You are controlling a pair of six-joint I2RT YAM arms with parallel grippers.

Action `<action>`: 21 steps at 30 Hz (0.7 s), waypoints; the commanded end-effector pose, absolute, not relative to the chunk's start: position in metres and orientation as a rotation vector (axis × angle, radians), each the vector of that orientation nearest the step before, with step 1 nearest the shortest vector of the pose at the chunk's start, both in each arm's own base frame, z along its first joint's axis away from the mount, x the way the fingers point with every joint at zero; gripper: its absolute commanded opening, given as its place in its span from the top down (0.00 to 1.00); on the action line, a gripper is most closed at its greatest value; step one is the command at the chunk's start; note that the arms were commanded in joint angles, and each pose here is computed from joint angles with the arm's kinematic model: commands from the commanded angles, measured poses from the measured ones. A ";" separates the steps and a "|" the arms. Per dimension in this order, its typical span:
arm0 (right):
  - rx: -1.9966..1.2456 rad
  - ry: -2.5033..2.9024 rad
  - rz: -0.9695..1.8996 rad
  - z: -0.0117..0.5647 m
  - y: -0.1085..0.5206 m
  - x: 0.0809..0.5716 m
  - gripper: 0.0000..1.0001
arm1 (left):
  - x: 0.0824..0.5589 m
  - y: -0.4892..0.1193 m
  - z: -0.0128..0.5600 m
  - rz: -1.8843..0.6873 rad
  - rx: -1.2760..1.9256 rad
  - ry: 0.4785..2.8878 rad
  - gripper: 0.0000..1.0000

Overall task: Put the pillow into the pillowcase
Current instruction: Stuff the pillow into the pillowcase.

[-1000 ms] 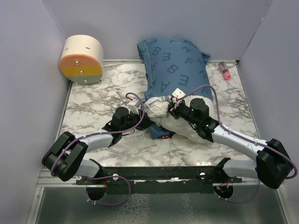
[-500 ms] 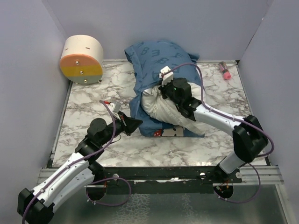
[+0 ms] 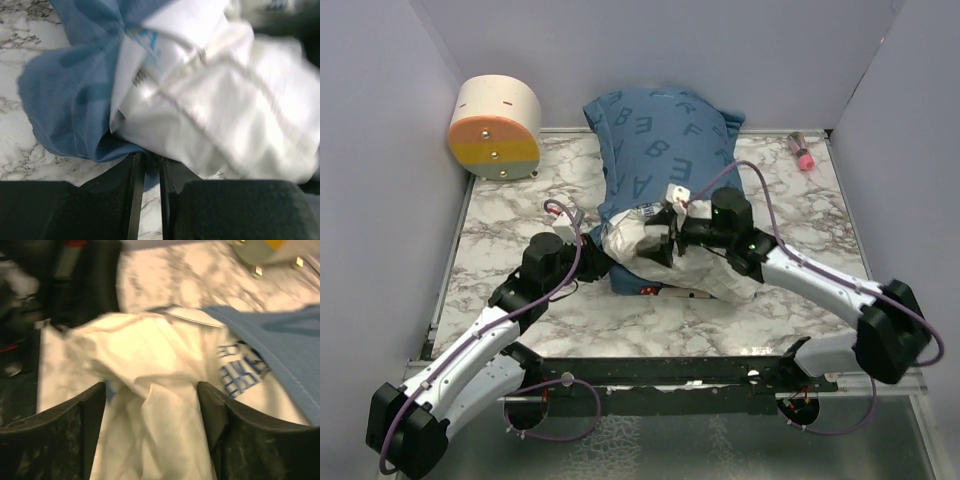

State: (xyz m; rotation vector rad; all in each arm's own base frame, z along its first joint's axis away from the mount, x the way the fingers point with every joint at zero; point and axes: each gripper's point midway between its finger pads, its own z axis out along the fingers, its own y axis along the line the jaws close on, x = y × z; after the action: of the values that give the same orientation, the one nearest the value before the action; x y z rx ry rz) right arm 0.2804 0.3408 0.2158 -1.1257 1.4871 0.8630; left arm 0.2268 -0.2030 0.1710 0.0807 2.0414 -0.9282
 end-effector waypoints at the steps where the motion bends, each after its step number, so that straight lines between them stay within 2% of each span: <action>1: -1.302 1.230 1.116 0.264 0.325 0.187 0.21 | 0.234 -0.191 0.194 -0.878 0.071 2.023 0.67; 4: -1.214 1.170 1.099 0.300 0.306 0.170 0.10 | 0.229 -0.176 0.213 -0.791 0.094 2.019 0.42; 6: -1.117 1.192 1.063 0.317 0.295 0.171 0.03 | 0.223 -0.166 0.228 -0.738 0.119 2.013 0.33; 9: -0.805 1.364 0.893 0.331 0.266 0.213 0.00 | 0.211 -0.163 0.262 -0.737 0.213 1.962 0.32; 13: -0.341 1.534 0.736 0.326 0.188 0.277 0.01 | 0.196 -0.185 0.309 -0.847 0.433 1.855 0.32; 18: 0.027 1.656 0.732 0.291 0.105 0.322 0.05 | 0.187 -0.233 0.342 -0.971 0.741 1.696 0.30; 21: 0.239 1.670 0.713 0.267 0.077 0.333 0.05 | 0.176 -0.273 0.344 -0.921 0.942 1.592 0.26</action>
State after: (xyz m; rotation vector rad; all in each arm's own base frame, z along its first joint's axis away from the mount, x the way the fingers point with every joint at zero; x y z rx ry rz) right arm 0.3255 0.1022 0.2992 -0.0353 1.6132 0.6610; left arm 0.1979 -0.2222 0.3420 0.5998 1.7435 -0.9199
